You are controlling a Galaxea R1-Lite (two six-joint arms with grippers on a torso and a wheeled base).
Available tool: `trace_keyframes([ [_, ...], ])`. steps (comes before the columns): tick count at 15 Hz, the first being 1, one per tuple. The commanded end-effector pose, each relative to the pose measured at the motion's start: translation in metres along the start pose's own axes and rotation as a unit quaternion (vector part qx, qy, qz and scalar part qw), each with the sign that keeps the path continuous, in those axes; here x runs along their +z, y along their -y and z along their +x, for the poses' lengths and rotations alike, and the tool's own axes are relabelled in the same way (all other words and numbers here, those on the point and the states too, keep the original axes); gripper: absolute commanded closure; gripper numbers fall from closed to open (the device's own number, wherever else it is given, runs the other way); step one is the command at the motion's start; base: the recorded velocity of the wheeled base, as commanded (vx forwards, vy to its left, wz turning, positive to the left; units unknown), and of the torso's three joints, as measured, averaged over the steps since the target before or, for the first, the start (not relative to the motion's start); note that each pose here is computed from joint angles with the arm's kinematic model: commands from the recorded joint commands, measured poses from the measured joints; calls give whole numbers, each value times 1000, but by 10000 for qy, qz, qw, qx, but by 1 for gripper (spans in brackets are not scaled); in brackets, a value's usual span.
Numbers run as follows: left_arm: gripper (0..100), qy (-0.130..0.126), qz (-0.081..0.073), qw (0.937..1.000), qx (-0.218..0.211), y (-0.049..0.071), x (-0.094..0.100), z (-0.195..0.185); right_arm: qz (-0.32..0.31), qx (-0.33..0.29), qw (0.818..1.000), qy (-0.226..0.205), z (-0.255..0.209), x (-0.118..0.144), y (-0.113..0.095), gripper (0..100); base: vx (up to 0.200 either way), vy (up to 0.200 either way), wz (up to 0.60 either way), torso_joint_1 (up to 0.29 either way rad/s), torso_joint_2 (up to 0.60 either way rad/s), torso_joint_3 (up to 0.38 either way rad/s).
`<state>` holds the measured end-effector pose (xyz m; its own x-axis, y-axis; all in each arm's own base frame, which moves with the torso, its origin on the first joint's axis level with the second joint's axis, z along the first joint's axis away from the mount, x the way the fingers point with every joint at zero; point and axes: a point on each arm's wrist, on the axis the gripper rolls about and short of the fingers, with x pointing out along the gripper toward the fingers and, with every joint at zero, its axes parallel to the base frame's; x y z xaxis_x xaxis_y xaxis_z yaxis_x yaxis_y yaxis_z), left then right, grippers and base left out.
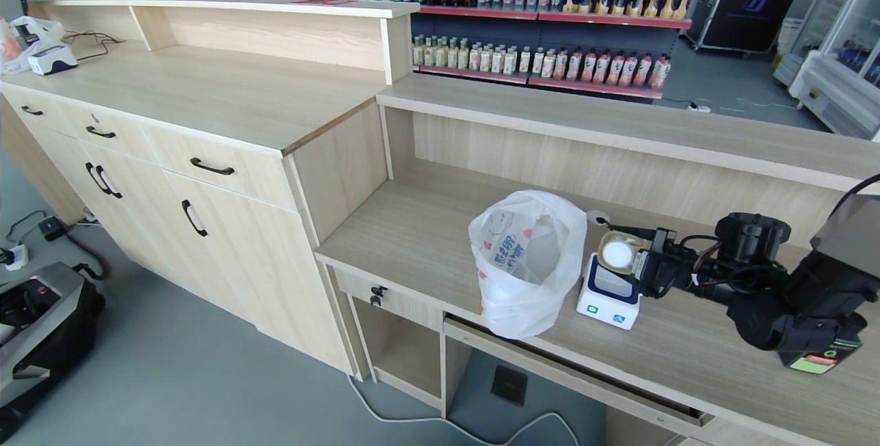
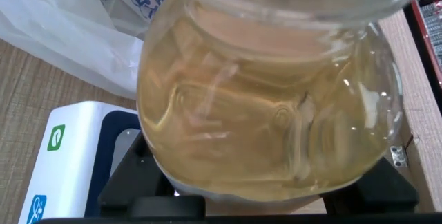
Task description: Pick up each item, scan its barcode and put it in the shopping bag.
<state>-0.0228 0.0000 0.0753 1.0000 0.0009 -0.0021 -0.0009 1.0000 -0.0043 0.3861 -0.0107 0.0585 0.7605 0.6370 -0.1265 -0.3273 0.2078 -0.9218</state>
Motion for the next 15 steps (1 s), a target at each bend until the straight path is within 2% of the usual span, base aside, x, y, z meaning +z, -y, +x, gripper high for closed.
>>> trace_keyframes([
  [1,0,3,-2,10000,3,0,0,0,24,2,10000,35,5,-2,-2,100,0,0,0,0,0,0],
  [7,0,3,-2,10000,3,0,0,0,40,41,9999,87,12,-3,-9,100,0,0,0,0,0,0],
  [15,0,3,-2,10000,3,0,0,0,47,-22,9999,135,19,-5,-7,100,0,0,0,0,0,0],
])
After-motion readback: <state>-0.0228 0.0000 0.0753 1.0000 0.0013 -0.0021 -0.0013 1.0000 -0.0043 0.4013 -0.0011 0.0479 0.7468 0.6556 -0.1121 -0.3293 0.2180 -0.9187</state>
